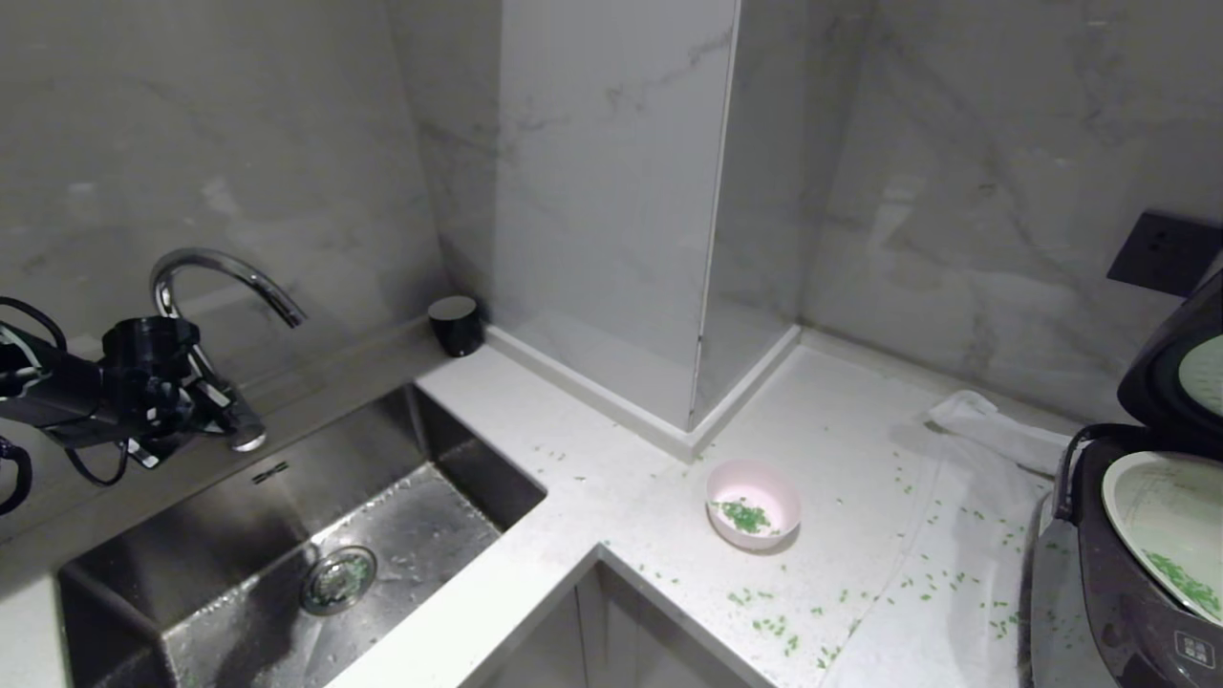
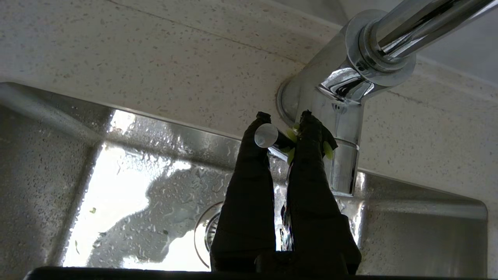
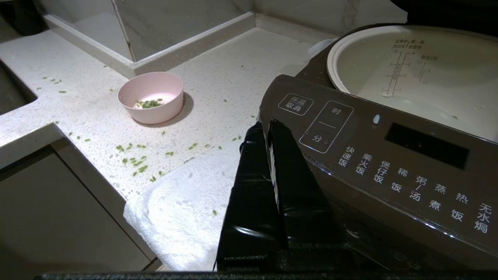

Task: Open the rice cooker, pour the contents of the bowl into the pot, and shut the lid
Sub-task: Turn on the tap

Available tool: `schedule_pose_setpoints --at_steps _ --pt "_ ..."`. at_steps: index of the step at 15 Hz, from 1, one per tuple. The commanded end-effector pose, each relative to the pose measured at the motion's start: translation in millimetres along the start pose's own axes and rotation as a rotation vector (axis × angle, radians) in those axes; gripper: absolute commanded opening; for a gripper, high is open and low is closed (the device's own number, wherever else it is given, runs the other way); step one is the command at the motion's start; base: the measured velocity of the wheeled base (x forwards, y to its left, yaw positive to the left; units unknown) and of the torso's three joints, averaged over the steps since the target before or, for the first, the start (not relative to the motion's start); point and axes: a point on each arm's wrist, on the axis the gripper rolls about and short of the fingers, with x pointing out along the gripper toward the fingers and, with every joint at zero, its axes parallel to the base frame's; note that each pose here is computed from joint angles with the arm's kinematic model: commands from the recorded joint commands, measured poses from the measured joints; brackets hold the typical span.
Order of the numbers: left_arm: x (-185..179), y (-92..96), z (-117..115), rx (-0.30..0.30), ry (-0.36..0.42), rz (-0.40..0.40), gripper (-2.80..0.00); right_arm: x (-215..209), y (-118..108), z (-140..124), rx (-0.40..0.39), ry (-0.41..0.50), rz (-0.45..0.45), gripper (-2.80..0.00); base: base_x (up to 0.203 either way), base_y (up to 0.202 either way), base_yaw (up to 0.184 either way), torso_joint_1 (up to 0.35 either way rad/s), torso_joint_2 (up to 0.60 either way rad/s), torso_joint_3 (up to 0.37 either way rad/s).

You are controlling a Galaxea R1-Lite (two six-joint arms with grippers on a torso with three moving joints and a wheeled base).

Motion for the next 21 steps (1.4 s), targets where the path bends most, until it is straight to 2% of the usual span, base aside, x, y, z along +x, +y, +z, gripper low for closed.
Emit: schedule_pose_setpoints --at_steps 1,4,21 --pt "-0.6 1.3 0.4 -0.003 0.002 0.007 -2.80 -0.1 0.0 0.0 0.000 -0.001 -0.001 -2.80 0.000 0.000 0.000 0.000 0.00 0.000" --pt "0.1 3.3 -3.0 0.010 0.031 0.025 -2.80 -0.2 0.0 0.0 0.000 -0.002 0.000 -2.80 0.000 0.000 0.000 0.000 0.00 0.000" --pt "-3.0 4.8 -6.0 0.028 0.068 0.045 -2.80 -0.2 0.0 -0.1 0.000 -0.001 0.000 -2.80 0.000 0.000 0.000 0.000 0.00 0.000"
